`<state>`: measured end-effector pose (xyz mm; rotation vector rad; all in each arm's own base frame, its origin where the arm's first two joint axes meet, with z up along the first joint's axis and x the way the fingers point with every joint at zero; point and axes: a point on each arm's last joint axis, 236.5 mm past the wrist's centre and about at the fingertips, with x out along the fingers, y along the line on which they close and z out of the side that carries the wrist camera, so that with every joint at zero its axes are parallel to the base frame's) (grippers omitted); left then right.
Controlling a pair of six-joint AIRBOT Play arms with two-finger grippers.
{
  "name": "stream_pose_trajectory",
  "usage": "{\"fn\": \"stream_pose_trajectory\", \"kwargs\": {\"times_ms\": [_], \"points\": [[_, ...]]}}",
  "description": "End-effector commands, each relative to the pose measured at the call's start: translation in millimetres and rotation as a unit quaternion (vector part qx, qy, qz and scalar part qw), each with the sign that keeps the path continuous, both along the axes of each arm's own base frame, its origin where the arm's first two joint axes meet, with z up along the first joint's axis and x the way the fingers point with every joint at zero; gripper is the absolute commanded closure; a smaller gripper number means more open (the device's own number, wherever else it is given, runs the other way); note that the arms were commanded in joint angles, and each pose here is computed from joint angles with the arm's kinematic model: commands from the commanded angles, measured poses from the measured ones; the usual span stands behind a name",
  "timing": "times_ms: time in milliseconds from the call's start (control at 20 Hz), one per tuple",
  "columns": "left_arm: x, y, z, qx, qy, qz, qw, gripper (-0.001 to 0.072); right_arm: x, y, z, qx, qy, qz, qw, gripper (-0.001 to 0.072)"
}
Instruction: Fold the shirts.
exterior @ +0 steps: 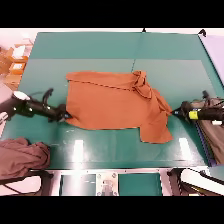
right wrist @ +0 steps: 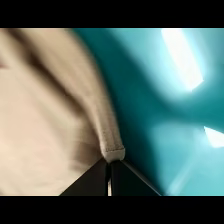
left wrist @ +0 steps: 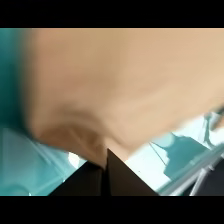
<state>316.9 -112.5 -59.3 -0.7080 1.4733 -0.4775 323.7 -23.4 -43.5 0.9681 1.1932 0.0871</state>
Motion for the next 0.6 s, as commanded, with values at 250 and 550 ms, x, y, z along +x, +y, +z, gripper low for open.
{"fn": "stream_pose_trajectory", "kwargs": {"times_ms": [250, 550], "points": [[44.8, -0.1, 434.7, 0.063, -0.538, 0.001, 0.841, 0.0686, 36.7, 20.8, 386.1, -0.085, -0.464, 0.007, 0.881, 0.07], [-79.6, -6.4, 645.9, 0.098, -0.773, 0.048, 0.625, 0.0686, -97.5, 52.9, 627.8, -0.295, -0.704, -0.092, 0.639, 0.0699]]}}
